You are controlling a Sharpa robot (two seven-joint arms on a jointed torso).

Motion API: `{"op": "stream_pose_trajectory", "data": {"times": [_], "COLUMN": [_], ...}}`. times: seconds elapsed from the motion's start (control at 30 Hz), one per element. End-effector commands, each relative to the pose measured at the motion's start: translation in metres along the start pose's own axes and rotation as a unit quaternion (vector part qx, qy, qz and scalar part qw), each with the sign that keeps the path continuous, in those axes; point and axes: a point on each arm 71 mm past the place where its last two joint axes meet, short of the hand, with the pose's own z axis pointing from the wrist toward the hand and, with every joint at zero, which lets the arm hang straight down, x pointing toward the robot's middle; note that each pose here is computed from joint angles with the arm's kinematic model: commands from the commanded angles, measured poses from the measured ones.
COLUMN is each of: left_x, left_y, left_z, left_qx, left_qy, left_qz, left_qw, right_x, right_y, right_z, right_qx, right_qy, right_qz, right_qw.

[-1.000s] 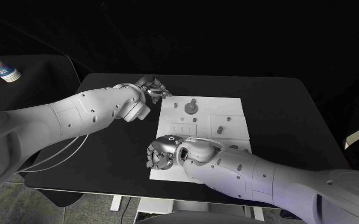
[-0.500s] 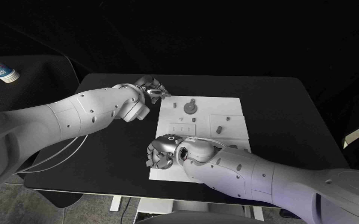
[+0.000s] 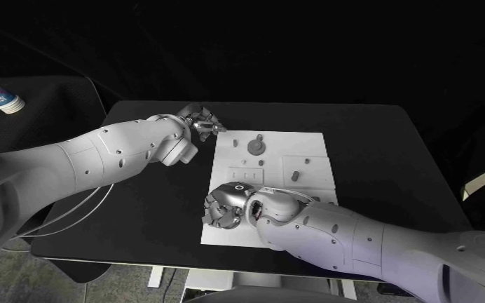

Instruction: Assemble the parts on the task board

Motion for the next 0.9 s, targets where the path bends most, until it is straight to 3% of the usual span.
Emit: {"op": "stream_pose_trajectory", "data": {"times": [0.03, 0.43, 0.63, 0.9], "left_x": [-0.0027, -0.0108, -0.017, -0.0175], "left_y": [0.0003, 0.0077, 0.015, 0.0243], "left_z": [-0.0005, -0.0031, -0.0057, -0.0096], "left_qx": [0.002, -0.007, -0.019, -0.049], "left_qy": [-0.006, -0.013, -0.013, 0.02], "left_qz": [-0.004, -0.023, -0.056, -0.107], "left_qw": [1.0, 1.0, 0.998, 0.993], "right_x": [-0.01, -0.049, -0.07, -0.085], "right_y": [0.004, -0.002, -0.019, -0.045], "right_z": [-0.003, -0.016, -0.034, -0.057], "right_qx": [-0.01, -0.009, 0.008, 0.037], "right_qy": [-0.026, -0.072, -0.085, -0.101], "right_qz": [0.018, 0.036, 0.028, 0.027], "right_qw": [0.999, 0.997, 0.996, 0.994]}}
